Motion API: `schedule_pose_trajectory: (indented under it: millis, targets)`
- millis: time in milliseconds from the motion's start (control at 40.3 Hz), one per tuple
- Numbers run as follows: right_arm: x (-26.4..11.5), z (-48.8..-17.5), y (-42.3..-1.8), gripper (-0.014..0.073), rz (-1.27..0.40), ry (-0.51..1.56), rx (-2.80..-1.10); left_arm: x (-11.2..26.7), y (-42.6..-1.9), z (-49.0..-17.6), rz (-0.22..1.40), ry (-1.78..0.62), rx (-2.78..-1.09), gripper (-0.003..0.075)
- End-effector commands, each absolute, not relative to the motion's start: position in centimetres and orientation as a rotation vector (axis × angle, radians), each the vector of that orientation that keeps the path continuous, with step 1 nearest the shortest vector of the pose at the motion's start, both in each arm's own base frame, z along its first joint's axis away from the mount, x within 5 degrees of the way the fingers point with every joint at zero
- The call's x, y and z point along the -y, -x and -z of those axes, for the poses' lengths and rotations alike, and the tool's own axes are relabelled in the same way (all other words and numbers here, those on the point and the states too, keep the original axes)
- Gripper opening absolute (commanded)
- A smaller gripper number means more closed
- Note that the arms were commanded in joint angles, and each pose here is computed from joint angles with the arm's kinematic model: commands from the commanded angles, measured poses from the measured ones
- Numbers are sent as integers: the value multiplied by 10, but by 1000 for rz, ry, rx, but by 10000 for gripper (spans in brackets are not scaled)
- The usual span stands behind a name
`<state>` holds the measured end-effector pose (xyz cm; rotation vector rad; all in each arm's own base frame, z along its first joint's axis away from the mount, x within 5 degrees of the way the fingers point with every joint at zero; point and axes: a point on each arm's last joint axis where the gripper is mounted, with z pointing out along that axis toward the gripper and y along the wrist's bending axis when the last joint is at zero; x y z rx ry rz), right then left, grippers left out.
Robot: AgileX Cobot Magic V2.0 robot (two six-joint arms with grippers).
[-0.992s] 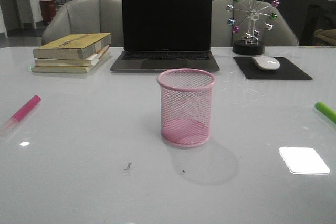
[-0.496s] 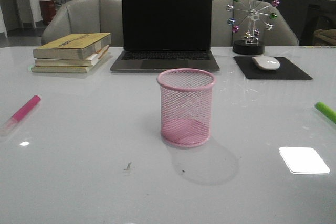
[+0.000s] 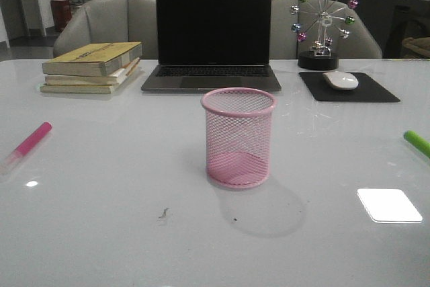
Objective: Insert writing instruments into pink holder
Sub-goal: 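Lower the right gripper and grasp the green marker upright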
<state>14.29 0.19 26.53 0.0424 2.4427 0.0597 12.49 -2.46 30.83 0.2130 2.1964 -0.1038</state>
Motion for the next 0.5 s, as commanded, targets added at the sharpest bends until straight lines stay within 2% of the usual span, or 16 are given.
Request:
schedule_pose_trajectory:
  millis: [0, 223, 471]
  targets:
    - [6, -281, -156, 507, -34, -101, -2362, 35, -128, -325, 159, -283, -2083, 539]
    - [10, -287, -189, 507, -13, -97, -2407, 43, -125, -325, 194, -345, -2076, 521]
    - [15, -281, -246, 507, 9, -85, -2475, 43, -125, -325, 194, -345, -2076, 455]
